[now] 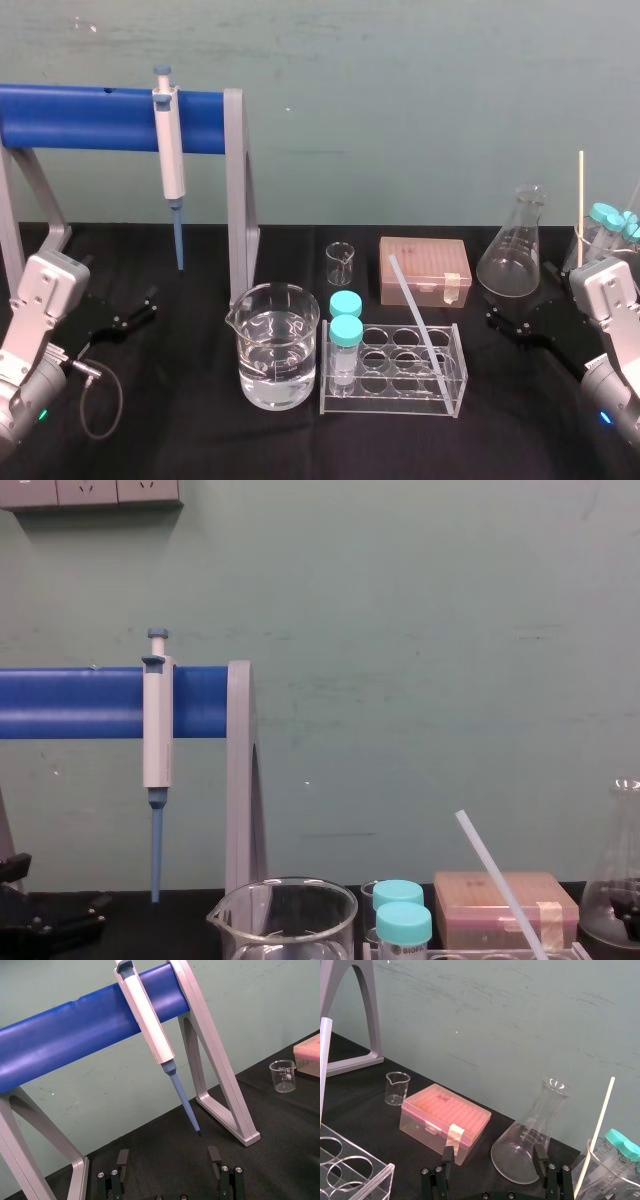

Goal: Pick up the stirring rod with one hand, then place it down.

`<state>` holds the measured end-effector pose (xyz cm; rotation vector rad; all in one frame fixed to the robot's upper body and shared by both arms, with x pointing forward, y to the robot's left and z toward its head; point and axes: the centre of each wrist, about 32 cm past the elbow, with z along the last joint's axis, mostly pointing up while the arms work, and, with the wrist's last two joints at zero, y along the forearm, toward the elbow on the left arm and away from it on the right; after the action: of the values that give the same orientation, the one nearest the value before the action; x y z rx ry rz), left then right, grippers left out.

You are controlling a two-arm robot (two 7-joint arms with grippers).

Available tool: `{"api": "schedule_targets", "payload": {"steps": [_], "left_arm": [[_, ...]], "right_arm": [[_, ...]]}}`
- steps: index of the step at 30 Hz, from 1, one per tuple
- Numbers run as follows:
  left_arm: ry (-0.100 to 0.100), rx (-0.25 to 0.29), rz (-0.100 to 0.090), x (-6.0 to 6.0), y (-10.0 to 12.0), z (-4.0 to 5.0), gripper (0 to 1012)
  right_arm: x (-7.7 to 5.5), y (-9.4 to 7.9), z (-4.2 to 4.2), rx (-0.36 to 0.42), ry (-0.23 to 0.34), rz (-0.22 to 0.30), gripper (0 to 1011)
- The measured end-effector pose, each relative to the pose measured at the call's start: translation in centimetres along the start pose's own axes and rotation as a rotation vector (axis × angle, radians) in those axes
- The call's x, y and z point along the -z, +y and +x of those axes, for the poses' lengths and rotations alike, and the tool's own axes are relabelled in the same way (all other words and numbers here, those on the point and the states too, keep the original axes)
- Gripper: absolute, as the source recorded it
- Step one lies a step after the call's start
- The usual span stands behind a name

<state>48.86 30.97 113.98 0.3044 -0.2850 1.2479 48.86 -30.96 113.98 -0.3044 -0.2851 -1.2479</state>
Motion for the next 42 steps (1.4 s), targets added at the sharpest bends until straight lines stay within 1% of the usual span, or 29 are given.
{"api": "schedule_targets", "payload": {"steps": [42], "left_arm": [[0.0, 0.0, 0.0, 0.0, 0.0, 0.0, 1000]], "right_arm": [[0.0, 0.0, 0.0, 0.0, 0.0, 0.0, 1003]]}}
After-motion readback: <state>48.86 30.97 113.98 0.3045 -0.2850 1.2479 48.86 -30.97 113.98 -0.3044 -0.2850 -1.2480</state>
